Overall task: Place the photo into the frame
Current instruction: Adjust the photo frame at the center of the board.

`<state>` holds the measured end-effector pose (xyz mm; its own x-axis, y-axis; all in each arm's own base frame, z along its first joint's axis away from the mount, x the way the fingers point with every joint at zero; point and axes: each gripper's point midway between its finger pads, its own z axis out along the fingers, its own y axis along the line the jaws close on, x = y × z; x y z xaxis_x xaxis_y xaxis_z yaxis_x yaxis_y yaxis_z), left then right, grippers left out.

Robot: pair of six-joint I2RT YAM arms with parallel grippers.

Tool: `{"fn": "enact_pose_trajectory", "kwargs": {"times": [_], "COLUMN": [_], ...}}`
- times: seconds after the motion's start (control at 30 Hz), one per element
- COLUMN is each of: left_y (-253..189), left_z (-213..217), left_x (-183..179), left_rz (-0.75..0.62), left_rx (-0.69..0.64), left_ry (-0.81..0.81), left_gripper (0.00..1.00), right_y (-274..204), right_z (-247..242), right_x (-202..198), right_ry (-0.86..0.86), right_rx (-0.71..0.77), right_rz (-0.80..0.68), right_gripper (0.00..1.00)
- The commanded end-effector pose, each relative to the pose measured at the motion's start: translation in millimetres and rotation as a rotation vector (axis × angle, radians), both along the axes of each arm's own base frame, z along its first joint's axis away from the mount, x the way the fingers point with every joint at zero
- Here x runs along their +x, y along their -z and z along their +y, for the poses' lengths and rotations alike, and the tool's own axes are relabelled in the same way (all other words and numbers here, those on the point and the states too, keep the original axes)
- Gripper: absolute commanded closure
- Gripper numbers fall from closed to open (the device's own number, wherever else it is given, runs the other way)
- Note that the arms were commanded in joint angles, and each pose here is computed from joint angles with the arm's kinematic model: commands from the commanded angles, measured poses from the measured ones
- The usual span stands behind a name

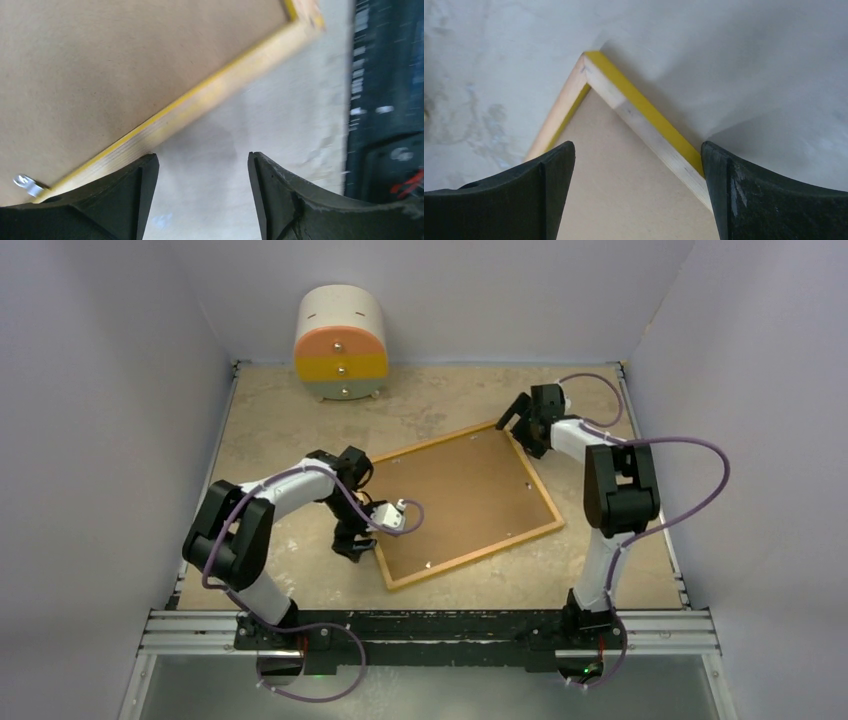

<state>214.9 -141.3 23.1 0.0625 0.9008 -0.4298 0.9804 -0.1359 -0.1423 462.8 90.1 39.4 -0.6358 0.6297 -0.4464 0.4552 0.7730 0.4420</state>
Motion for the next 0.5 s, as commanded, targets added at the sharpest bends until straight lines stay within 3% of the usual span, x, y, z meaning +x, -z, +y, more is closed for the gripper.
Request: {"fn": "enact_pose_trajectory", "kwargs": {"times": [0.0,0.13,0.23,0.37,0.47], "left_y": [-38.4,-61.5,-82.4,-98.6,-89.9], "left_z": [-53.1,-45.9,-25.7,17.7,31.3], "left_x": [-24.7,2.4,61.9,178.3,220.3], "left_rz": [0.107,0.051,-0.058,-0.315,-0.414], "left_rx": [-0.231,-0.224,-0.241,-0.250,-0.245], "left_ry": [0.076,0.026,-0.117,-0.466,-0.605], "left_gripper": [0.27,0.16,0.14,0.30,0.36], "right_y": [-19.6,-36.7,-54.9,-68.7,-63.3], "right_z": [65.8,33.6,0.1,-16.8,-16.4], "right_x": [21.5,32.6,26.6,-21.2,-71.2], "right_ry": [-0.158,-0.093,-0.028,-0.003,0.000], "right_rx": [0.155,0.016,-0.038,-0.053,-0.014], "right_rz": [-0.007,-0.016,-0.038,0.003,0.018], "right_gripper": [0.03,0.01,0.01,0.01,0.01]}}
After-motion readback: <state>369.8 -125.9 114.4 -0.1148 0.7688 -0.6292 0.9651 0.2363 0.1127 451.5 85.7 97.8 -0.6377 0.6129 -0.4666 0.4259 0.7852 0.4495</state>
